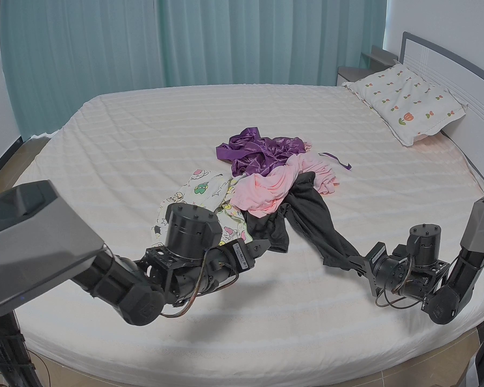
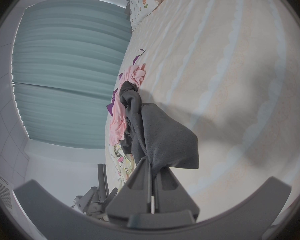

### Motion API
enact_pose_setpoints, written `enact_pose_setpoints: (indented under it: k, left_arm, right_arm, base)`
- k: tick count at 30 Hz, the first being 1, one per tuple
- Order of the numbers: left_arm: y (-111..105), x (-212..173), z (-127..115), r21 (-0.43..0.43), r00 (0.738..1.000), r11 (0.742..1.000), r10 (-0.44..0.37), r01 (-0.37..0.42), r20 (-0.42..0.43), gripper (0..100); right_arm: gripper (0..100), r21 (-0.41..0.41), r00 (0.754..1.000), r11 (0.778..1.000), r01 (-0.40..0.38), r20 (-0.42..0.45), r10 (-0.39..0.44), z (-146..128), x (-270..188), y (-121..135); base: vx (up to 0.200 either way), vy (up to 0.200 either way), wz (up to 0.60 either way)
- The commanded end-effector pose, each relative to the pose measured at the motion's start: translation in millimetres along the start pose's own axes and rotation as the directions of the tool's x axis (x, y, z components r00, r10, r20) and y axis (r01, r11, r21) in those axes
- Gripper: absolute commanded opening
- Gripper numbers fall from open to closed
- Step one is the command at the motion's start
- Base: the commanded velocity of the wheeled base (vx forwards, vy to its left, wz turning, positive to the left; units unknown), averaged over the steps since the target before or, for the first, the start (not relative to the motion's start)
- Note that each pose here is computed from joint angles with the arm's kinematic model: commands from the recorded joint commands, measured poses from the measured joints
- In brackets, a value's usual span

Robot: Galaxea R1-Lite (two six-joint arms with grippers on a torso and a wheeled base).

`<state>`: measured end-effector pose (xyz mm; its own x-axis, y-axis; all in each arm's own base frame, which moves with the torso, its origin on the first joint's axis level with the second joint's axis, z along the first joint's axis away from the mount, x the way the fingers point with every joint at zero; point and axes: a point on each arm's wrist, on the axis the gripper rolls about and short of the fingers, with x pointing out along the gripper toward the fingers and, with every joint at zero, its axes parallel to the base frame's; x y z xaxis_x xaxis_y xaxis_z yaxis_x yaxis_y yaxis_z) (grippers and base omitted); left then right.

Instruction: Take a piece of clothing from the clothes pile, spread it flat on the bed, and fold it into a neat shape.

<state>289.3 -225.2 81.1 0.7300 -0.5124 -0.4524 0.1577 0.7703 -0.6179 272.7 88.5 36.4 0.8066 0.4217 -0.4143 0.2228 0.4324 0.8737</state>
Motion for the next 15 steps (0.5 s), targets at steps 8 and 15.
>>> enact_pose_setpoints:
  k: [8, 15]
  left_arm:
    - [4.1, 53.3, -6.6, -0.060, 0.983, 0.991, -0.127, 0.120, -0.130, 100]
    - [12.4, 91.5, 10.4, -0.134, 0.988, 0.983, -0.137, 0.127, -0.066, 100]
  right_arm:
    - [0, -0.008, 0.999, 0.999, -0.034, -0.016, 0.034, -8.3, -2.1, 2.5]
    - [0, -0.008, 0.999, 0.999, -0.035, -0.015, 0.035, -8.0, -1.0, 2.7]
  base:
    - [0.000, 0.000, 0.00]
    - [0.000, 0.000, 0.00]
